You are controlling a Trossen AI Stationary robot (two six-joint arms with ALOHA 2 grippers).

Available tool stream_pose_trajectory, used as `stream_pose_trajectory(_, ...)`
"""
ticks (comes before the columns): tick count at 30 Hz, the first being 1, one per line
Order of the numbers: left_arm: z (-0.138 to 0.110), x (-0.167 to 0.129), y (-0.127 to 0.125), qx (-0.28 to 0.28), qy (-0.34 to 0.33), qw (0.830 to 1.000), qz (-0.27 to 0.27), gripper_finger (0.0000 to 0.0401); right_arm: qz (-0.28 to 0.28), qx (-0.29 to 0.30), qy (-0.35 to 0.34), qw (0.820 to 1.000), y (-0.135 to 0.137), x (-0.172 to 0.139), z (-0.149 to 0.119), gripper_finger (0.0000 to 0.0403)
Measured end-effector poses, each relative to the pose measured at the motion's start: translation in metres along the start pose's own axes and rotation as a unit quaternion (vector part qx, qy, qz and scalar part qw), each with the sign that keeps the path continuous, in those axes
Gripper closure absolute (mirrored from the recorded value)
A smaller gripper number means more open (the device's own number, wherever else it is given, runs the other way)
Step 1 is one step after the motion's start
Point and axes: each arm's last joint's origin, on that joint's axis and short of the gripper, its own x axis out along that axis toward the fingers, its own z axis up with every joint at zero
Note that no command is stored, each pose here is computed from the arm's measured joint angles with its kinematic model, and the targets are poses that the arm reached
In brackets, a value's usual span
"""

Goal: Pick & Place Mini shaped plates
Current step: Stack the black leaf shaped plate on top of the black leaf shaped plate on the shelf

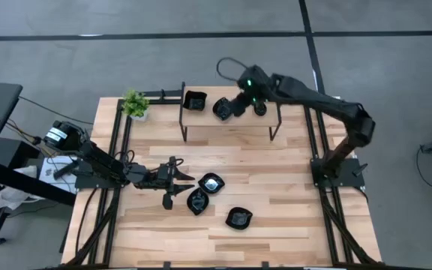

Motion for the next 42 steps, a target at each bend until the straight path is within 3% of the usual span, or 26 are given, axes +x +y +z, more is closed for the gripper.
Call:
stream_pose_trajectory(4, 0.0, 0.0, 0.0, -0.008, -0.001, 1.0, 0.0, 0.0284, -0.014, -0.054, -0.036, 0.998, 0.033, -0.031, -0.027, 0.0339)
stream_pose_trajectory(7, 0.0, 0.0, -0.001, -0.013, -0.001, 1.0, -0.002, 0.0284, 0.024, -0.094, -0.073, 0.993, 0.058, -0.057, -0.057, 0.0339)
stream_pose_trajectory(11, 0.0, -0.001, -0.003, -0.013, -0.001, 1.0, -0.007, 0.0284, 0.119, -0.141, -0.113, 0.976, 0.086, -0.081, -0.113, 0.0339)
stream_pose_trajectory(18, 0.002, -0.001, -0.003, -0.021, -0.012, 1.0, -0.008, 0.0284, 0.288, -0.174, -0.19, 0.922, 0.117, -0.091, -0.217, 0.0339)
stream_pose_trajectory(21, 0.003, -0.001, -0.003, -0.023, -0.017, 1.0, -0.005, 0.0284, 0.298, -0.159, -0.217, 0.916, 0.121, -0.086, -0.252, 0.0339)
stream_pose_trajectory(25, 0.004, -0.001, -0.003, -0.017, -0.022, 1.0, -0.004, 0.0284, 0.26, -0.146, -0.213, 0.93, 0.121, -0.072, -0.289, 0.0339)
stream_pose_trajectory(29, 0.005, 0.0, -0.004, -0.019, -0.022, 0.999, -0.018, 0.0284, 0.241, -0.135, -0.178, 0.945, 0.121, -0.056, -0.312, 0.0339)
stream_pose_trajectory(34, 0.01, 0.003, -0.01, -0.017, -0.025, 0.995, -0.097, 0.0284, 0.234, -0.138, -0.156, 0.95, 0.129, -0.044, -0.321, 0.0339)
stream_pose_trajectory(42, 0.012, 0.005, -0.011, -0.014, -0.03, 0.995, -0.095, 0.0284, 0.269, -0.144, -0.137, 0.942, 0.137, -0.047, -0.318, 0.0339)
